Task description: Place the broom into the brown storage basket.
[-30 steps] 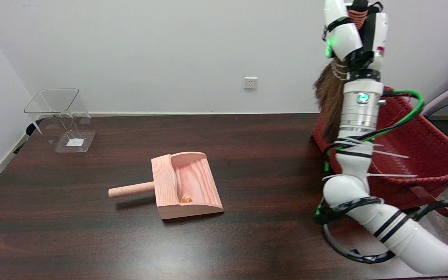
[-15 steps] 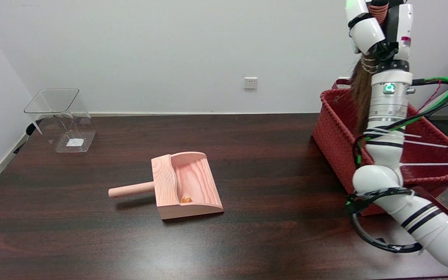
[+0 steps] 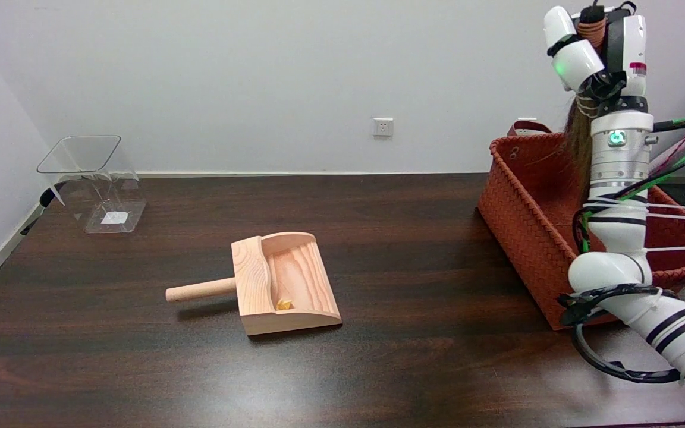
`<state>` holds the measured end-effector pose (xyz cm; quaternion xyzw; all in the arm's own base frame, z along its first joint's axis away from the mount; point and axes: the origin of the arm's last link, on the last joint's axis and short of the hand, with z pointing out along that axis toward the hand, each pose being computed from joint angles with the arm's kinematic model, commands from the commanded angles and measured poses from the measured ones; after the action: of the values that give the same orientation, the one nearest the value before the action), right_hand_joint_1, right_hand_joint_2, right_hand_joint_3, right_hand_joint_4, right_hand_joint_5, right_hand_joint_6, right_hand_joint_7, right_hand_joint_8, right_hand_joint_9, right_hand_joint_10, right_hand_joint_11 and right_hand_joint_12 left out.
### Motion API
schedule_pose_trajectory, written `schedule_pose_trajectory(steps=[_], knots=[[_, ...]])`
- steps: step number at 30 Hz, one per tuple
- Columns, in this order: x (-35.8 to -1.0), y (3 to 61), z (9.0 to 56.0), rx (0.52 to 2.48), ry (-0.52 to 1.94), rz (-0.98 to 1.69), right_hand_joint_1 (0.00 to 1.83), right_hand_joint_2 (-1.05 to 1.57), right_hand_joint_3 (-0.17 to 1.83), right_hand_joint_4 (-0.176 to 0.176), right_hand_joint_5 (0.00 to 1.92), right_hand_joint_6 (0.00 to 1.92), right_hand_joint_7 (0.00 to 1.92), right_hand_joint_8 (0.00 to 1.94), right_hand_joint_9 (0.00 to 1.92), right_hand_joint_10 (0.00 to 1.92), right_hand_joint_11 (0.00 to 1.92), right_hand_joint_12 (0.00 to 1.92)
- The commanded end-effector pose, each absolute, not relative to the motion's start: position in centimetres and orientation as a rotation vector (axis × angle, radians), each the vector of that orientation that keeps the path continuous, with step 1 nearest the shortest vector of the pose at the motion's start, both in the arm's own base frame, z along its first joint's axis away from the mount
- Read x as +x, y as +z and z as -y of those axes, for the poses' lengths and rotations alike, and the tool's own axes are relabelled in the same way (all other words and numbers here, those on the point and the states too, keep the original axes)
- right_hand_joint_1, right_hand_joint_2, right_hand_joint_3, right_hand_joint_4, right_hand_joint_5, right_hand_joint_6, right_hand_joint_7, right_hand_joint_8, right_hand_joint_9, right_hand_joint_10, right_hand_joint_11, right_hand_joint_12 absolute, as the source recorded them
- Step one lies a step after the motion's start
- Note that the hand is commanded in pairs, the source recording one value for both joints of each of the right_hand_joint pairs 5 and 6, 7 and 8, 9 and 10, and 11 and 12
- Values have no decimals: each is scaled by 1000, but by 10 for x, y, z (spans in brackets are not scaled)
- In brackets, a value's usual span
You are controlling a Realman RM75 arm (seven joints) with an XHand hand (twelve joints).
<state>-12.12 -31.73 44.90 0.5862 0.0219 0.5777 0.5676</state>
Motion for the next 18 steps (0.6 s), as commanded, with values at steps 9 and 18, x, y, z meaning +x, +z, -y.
schedule_pose_trajectory(steps=[9, 18], knots=[[-211, 485, 293, 1317, 1357, 50, 835, 1347, 580, 0, 1920, 1920, 1920, 1920, 1920, 1920, 1920, 1920], [-238, 474, 291, 1296, 1413, 102, 830, 1350, 591, 0, 1920, 1920, 1920, 1920, 1920, 1920, 1920, 1920]])
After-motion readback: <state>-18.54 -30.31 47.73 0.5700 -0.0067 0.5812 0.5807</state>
